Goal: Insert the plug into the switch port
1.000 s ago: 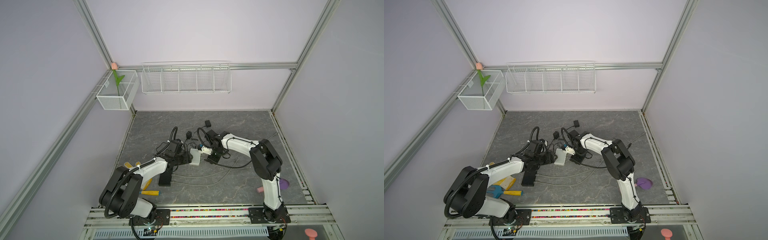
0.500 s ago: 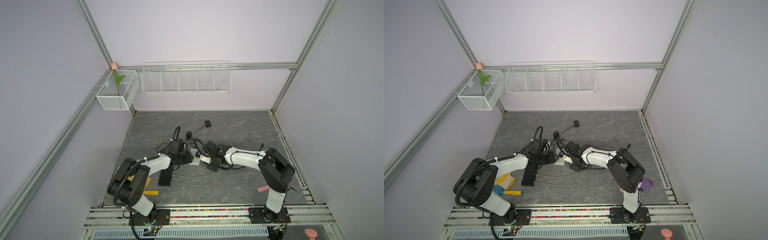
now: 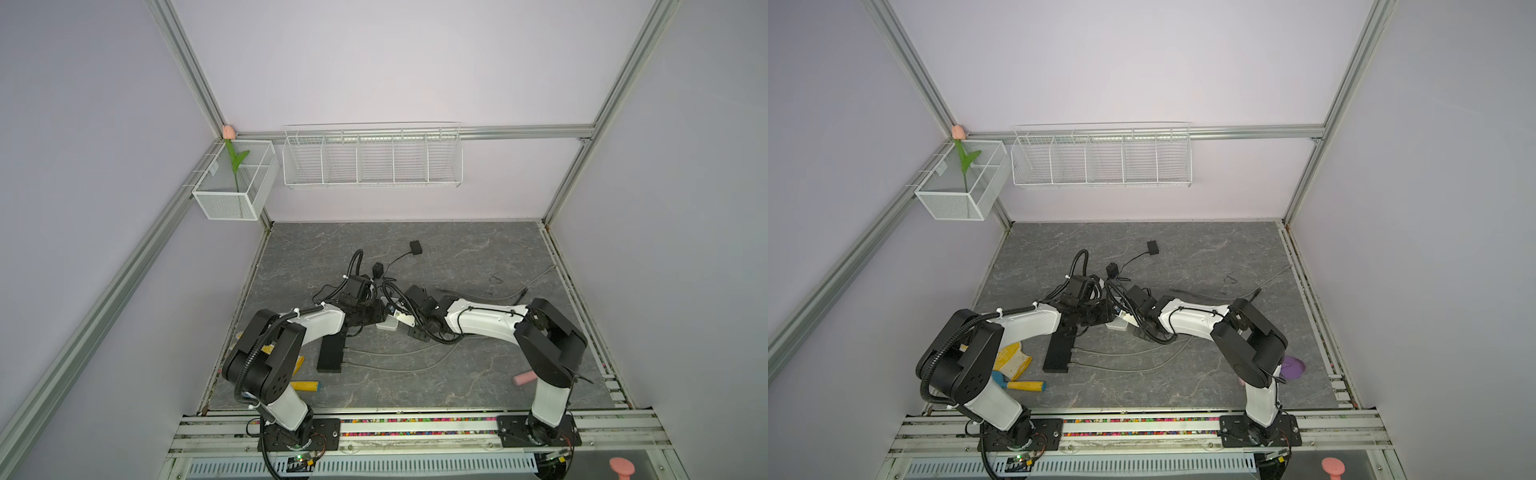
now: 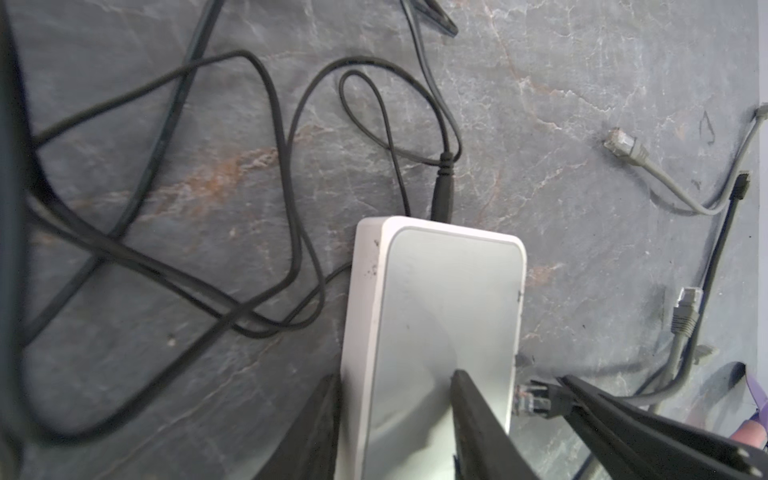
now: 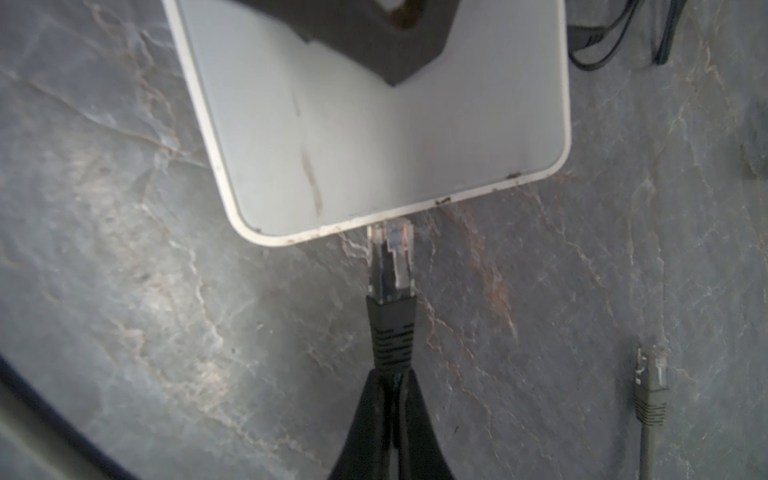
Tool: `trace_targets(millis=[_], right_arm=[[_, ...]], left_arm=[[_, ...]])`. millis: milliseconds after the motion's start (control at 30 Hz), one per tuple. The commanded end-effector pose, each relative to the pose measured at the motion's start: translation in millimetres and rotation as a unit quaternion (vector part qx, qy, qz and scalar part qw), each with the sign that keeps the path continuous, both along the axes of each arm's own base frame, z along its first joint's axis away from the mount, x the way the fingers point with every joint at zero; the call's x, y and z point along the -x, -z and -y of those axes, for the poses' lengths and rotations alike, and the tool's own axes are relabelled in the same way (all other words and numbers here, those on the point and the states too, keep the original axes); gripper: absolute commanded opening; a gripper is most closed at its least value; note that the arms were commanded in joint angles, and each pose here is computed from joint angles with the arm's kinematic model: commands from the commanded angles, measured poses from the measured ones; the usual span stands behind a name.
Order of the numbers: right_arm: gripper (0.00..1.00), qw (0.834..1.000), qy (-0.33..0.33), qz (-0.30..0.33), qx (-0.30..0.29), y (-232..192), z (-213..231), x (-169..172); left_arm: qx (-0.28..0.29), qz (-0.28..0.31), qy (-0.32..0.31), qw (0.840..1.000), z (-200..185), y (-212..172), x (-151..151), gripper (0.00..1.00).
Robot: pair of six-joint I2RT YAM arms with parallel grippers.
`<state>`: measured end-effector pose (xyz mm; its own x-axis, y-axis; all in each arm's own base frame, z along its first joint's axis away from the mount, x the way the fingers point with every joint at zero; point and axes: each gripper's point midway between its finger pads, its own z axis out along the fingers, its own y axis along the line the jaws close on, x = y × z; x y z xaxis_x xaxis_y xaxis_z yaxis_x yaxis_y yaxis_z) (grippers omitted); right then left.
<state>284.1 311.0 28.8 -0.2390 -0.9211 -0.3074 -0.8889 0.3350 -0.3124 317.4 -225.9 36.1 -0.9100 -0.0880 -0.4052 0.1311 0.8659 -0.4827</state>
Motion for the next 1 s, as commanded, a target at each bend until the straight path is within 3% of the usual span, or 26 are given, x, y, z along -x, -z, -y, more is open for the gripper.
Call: trace_targets(millis=[0, 267, 967], right_arm=[[0.06, 1.0, -0.012, 0.006, 0.005, 6, -4, 4], [0.07, 1.0, -0.012, 0.015, -0.007, 3, -7, 15], [0.07, 0.997, -0.02, 0.068, -0.022, -1, -28, 19]], left_arm=[[-0.014, -0.009, 0.004, 1.0, -3, 9, 0, 0.39], [-0.008, -0.011, 0.007, 1.0, -2, 11, 3, 0.33], [0.013, -0.032, -0.007, 0.999, -5, 30, 18, 0.31]])
